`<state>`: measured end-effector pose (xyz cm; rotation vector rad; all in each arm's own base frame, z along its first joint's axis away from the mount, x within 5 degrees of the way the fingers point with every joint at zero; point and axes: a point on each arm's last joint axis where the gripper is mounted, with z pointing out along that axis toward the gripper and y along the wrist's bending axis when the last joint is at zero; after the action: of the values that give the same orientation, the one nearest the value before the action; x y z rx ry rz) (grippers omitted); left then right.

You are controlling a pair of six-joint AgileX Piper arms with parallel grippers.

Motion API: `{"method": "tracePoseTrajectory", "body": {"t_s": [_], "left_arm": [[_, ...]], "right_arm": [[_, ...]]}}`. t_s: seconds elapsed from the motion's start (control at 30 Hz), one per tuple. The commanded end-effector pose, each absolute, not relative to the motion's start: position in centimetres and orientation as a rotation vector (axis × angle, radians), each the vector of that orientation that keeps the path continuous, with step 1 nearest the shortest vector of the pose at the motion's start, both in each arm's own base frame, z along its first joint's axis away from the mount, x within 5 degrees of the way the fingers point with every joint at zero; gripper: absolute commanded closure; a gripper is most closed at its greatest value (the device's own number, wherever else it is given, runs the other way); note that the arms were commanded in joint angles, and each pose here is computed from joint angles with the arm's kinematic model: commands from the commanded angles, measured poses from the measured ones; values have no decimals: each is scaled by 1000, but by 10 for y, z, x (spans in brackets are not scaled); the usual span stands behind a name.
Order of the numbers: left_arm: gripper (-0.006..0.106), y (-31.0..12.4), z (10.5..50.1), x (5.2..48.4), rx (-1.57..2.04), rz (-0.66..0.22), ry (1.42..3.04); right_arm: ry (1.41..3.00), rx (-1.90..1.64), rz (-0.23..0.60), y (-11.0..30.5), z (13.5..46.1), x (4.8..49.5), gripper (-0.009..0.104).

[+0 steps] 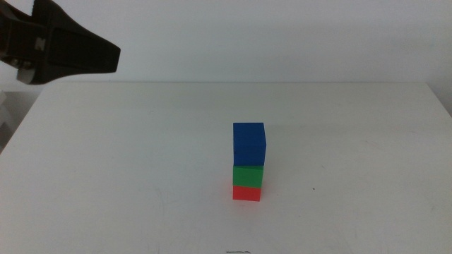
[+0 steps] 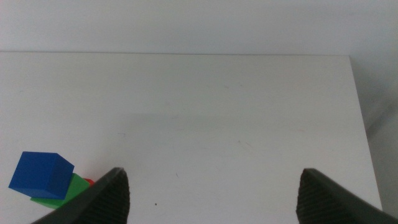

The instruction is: Stack red cubes first, then green, then blue cubes in a specific spot.

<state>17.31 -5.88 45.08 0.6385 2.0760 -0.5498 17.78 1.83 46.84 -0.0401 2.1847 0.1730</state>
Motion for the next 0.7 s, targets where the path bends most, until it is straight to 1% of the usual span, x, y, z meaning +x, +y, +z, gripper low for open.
{"method": "tracePoseTrajectory", "body": {"t_s": [0.0,0.03,0.1,0.17,0.23,0.3,0.37,0.67], "left_arm": [[8,-55,466,171,555,-502,1982],[8,-51,469,173,511,-435,1958],[8,-37,475,173,403,-251,1903],[8,-25,481,166,306,-115,1831],[8,-15,486,162,210,-21,1753],[8,-8,488,160,110,8,1673],[8,-5,488,159,43,5,1630],[8,-2,482,159,8,21,1638]], "right_arm": [[2089,-40,160,16,481,175,6],[2089,-40,160,16,481,175,6],[2088,-40,167,17,481,175,6],[2088,-46,160,17,481,175,6],[2088,-40,165,17,481,175,6],[2088,-40,170,17,481,175,6],[2089,-40,169,17,481,175,6],[2089,-40,169,17,481,175,6]]}}
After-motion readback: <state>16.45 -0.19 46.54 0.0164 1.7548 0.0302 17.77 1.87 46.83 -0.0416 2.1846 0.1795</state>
